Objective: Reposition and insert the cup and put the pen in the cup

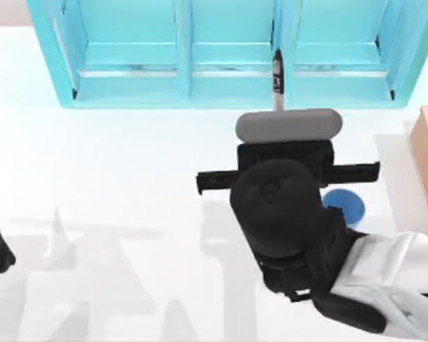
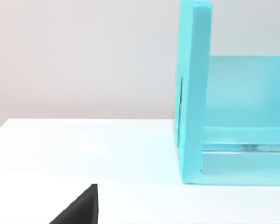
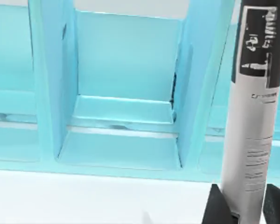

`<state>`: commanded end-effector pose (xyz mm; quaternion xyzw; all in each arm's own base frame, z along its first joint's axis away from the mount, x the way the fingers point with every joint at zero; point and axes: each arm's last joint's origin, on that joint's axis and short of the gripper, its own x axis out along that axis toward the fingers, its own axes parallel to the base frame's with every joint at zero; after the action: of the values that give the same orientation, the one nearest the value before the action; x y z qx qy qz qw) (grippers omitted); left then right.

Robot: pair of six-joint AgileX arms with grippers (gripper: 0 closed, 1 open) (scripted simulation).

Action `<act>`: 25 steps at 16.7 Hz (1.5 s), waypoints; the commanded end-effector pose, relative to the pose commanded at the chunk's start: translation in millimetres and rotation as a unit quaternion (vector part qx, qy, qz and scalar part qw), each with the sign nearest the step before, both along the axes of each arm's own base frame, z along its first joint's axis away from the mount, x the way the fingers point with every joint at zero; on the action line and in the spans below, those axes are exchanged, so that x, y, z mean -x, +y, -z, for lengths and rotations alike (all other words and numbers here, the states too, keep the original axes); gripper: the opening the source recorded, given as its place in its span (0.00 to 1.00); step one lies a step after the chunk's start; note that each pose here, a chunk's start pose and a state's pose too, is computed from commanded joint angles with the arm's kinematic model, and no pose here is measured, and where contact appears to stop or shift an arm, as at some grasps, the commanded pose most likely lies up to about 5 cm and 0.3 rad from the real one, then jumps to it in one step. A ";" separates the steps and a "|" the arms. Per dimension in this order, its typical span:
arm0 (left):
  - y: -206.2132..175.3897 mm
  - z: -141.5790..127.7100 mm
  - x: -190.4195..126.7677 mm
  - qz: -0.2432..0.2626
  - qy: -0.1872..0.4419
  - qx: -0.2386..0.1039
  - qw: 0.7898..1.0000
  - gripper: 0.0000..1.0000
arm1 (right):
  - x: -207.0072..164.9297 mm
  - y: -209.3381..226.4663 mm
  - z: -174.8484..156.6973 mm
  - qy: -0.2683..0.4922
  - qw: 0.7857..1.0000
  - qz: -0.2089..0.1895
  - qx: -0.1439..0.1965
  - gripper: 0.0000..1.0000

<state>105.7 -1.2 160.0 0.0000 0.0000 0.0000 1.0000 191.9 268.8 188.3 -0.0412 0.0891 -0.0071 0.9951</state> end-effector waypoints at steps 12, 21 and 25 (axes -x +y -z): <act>0.0 0.0 0.0 0.000 0.000 0.000 1.000 1.00 | 60.1 -48.1 -5.5 -0.109 0.986 0.121 -0.028 0.00; 0.0 0.0 0.0 0.000 0.000 0.000 1.000 1.00 | 41.9 -51.8 0.9 -0.110 0.986 0.122 -0.028 0.00; 0.0 0.0 0.0 0.000 0.000 0.000 1.000 1.00 | 25.2 -57.2 7.7 -0.109 0.986 0.121 -0.026 0.00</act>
<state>105.7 -1.2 160.0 0.0000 0.0000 0.0000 1.0000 166.7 211.6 180.6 -0.0029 -0.0156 -0.1292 0.9915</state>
